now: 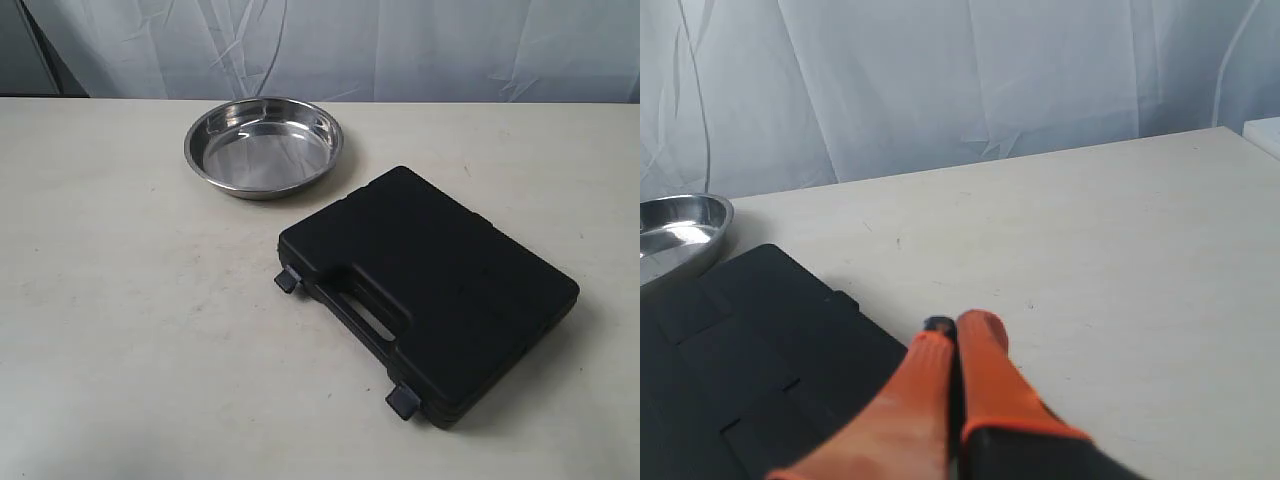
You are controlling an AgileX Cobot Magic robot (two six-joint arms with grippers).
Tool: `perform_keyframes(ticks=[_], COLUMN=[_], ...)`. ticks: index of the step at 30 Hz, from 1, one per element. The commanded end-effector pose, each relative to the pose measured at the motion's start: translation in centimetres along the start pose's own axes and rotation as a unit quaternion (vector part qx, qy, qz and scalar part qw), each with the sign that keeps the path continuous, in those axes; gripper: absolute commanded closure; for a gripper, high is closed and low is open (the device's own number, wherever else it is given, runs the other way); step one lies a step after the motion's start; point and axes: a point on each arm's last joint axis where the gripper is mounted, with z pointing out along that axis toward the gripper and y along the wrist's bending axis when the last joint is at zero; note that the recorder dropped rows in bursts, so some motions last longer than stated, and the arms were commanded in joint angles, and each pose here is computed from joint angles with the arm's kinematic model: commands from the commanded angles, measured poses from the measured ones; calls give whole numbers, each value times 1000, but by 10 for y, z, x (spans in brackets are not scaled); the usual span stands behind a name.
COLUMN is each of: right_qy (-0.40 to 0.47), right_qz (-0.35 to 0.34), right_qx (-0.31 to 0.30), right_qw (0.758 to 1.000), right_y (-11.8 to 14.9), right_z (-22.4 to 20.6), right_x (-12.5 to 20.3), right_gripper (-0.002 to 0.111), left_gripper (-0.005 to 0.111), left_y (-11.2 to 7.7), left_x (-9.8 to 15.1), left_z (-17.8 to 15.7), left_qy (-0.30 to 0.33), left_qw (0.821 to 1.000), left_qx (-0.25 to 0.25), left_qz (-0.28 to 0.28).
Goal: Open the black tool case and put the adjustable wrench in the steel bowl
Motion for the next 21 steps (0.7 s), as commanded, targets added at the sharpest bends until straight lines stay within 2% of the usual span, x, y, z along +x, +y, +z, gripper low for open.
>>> perform_keyframes(ticks=[1, 15, 17, 20, 21], right_qy=[-5, -8, -32, -103, -137], right_qz=[0, -6, -56, -195, -185], right_qx=[1, 3, 12, 24, 13], right_qw=[1000, 1000, 998, 975, 973], right_y=[0, 0, -2, -1, 2], right_z=[0, 0, 0, -2, -4], right_x=[0, -1, -5, -18, -24], right_gripper=[109, 109, 109, 109, 109], left_gripper=[107, 107, 107, 107, 107], left_y=[0, 0, 0, 0, 0], left_x=[-2, -2, -2, -2, -2], left_z=[0, 0, 0, 0, 0], left_qy=[-8, -8, -8, -8, -8], left_qw=[1000, 1000, 1000, 1000, 1000], left_qx=[-1, -1, -1, -1, -1], left_qz=[0, 0, 0, 0, 0])
